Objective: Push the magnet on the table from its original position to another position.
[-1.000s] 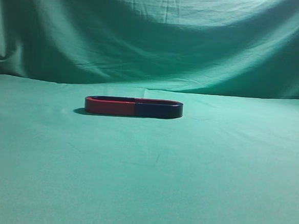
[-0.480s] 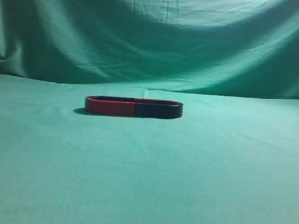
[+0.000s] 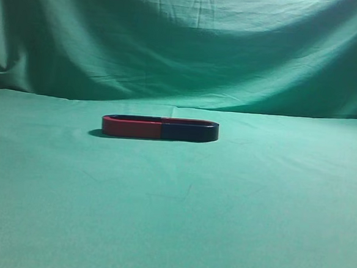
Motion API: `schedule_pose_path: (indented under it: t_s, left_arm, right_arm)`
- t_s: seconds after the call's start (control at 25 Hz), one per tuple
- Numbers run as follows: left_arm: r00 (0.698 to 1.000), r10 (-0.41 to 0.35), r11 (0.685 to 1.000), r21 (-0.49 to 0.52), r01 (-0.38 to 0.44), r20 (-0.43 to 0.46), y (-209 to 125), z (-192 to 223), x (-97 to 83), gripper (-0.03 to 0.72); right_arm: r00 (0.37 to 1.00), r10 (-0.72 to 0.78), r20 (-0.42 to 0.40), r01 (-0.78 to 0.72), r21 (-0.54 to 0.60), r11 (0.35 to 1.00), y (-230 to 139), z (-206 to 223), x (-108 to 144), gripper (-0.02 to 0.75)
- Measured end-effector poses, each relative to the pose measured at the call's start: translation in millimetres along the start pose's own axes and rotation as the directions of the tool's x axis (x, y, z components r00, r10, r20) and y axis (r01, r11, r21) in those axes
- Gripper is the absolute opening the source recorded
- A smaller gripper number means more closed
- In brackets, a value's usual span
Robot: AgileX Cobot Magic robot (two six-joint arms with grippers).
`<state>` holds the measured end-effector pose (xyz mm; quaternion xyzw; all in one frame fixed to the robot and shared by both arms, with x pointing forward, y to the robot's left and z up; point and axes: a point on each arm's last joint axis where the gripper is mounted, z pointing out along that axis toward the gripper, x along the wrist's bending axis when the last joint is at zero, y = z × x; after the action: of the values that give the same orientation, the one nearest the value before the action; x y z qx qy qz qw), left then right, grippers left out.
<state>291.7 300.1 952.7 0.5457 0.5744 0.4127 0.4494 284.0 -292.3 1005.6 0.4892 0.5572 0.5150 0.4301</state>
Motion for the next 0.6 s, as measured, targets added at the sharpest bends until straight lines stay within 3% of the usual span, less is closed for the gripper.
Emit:
schedule_pose_path:
  t_s: [0.28, 0.6]
  left_arm:
    - [1.0, 0.0, 1.0, 0.0, 0.0, 0.0, 0, 0, 0.0, 0.372]
    - [1.0, 0.0, 1.0, 0.0, 0.0, 0.0, 0, 0, 0.0, 0.372]
  right_arm:
    - [0.996, 0.002, 0.094, -0.015, 0.13, 0.991, -51, 13, -6, 0.0]
    - [0.984, 0.013, 0.178, -0.047, 0.188, 0.981, -58, 12, -11, 0.0]
